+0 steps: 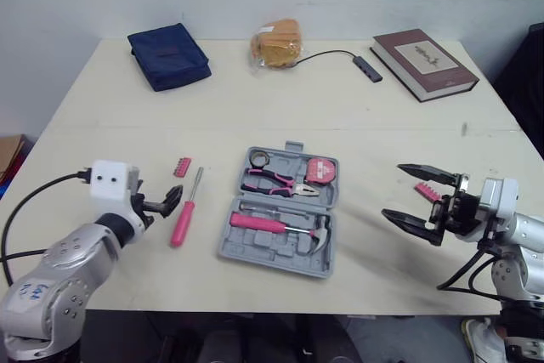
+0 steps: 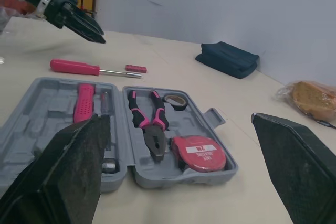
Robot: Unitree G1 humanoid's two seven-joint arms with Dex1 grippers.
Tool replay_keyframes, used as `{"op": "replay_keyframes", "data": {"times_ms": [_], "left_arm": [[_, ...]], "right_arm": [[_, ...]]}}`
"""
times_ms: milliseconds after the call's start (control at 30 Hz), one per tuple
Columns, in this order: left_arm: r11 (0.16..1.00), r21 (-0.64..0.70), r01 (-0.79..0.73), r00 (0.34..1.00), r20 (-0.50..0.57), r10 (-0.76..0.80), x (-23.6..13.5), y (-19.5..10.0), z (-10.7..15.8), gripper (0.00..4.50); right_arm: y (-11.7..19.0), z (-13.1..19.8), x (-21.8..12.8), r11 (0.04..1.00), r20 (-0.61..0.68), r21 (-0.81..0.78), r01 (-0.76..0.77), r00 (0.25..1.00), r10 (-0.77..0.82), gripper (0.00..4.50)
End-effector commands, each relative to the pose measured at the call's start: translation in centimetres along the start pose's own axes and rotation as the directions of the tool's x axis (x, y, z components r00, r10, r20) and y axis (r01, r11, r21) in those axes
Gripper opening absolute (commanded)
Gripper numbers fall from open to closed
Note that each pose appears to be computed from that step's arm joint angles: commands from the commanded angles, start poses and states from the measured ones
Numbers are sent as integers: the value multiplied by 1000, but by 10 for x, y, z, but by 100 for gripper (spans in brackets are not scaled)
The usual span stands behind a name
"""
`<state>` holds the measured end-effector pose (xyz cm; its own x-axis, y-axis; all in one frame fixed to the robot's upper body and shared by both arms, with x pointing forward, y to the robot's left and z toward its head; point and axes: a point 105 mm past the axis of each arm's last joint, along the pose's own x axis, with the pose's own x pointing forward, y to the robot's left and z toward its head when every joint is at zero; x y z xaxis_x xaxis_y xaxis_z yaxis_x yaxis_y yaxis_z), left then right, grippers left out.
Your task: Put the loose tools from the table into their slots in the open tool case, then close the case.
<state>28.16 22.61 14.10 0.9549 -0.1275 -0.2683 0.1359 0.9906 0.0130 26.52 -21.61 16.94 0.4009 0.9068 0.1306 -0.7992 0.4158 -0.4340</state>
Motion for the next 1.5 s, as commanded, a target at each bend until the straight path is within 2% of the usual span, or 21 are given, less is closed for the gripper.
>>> {"op": "replay_keyframes", "data": {"times_ms": [33, 433, 633, 1033, 1200, 1500], "left_arm": [[999, 27, -21, 999, 25, 21, 11, 3, 5, 445], [995, 96, -9, 999, 31, 6, 54, 14, 6, 445], [994, 111, 20, 1000, 18, -22, 84, 10, 2, 445], [997, 76, 31, 999, -35, -28, 93, 12, -13, 445], [999, 38, 20, 993, 115, -24, 83, 22, 18, 445], [997, 42, 65, 986, 151, -71, 77, 22, 29, 445]], "right_arm": [[1, 9, 3, 999, 4, -46, -2, 1000, 2, 450], [3, 18, 19, 998, 6, -56, 10, 1000, -9, 450], [4, 23, 26, 998, 9, -63, 7, 1000, -6, 450], [3, 27, 30, 997, 8, -77, 22, 1000, -21, 450], [2, 29, 30, 996, 2, -84, 26, 1000, -26, 450], [2, 31, 30, 997, -2, -78, 22, 1000, -22, 450]]}}
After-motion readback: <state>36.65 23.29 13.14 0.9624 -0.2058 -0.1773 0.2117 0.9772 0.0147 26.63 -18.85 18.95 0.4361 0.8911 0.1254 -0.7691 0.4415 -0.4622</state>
